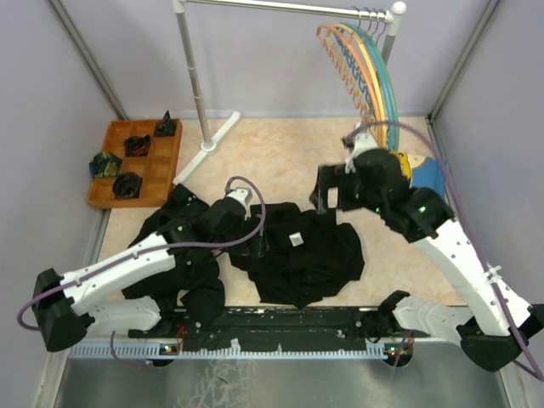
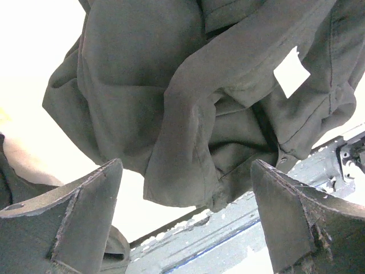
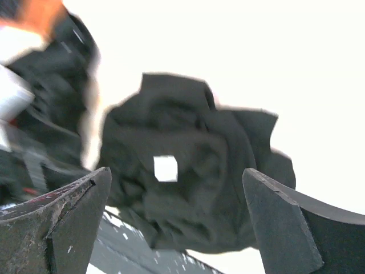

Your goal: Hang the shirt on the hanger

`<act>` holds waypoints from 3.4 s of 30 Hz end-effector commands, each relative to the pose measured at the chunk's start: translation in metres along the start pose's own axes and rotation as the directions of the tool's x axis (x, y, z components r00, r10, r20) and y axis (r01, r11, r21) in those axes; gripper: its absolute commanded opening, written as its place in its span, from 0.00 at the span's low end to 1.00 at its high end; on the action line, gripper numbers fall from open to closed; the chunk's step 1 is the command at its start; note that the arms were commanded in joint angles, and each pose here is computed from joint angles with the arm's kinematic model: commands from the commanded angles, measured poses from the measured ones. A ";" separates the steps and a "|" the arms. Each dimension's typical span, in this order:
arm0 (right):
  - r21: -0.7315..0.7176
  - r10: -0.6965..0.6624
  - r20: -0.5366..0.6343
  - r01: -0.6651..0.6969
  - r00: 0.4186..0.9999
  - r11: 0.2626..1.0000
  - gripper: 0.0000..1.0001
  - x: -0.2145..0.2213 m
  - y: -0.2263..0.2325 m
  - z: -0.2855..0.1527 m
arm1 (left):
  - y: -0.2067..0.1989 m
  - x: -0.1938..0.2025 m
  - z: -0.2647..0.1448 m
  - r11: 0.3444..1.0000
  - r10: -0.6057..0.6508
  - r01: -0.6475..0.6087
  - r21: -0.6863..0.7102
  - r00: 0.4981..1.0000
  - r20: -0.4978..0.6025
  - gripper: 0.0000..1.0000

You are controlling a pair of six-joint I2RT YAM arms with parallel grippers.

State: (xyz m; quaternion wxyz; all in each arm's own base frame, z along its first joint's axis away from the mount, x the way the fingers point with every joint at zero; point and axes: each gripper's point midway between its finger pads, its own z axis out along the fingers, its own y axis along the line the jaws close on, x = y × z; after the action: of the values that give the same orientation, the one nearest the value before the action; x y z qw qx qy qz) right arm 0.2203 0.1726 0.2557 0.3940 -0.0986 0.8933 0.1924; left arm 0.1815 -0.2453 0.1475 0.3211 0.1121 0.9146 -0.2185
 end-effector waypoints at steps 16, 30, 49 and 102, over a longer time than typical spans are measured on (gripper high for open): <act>-0.047 -0.006 0.648 0.048 0.762 0.998 0.87 -0.316 0.030 -0.130 | 0.007 -0.002 0.000 0.993 0.108 -0.110 -0.049 0.993 -0.053 0.99; -0.006 -0.020 0.655 0.032 0.755 0.999 0.67 -0.351 0.001 -0.075 | 0.008 0.011 0.010 0.991 0.129 -0.133 -0.030 0.987 -0.096 0.97; 0.148 -0.076 0.593 -0.016 0.802 0.989 0.61 -0.345 -0.035 -0.033 | 0.009 0.014 0.015 0.993 0.112 -0.116 -0.036 0.989 -0.098 0.96; 0.286 -0.196 0.518 0.048 0.832 0.957 0.09 -0.337 -0.063 0.006 | 0.005 0.022 0.025 0.992 0.112 -0.118 -0.034 0.982 -0.154 0.89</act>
State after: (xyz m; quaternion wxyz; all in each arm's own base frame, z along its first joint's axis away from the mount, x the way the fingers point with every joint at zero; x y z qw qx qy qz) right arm 0.4643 0.1289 0.4583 0.6109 -0.0370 0.7879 0.0689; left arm 0.1754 -0.2452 0.1036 0.2540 0.1806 0.9370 -0.1577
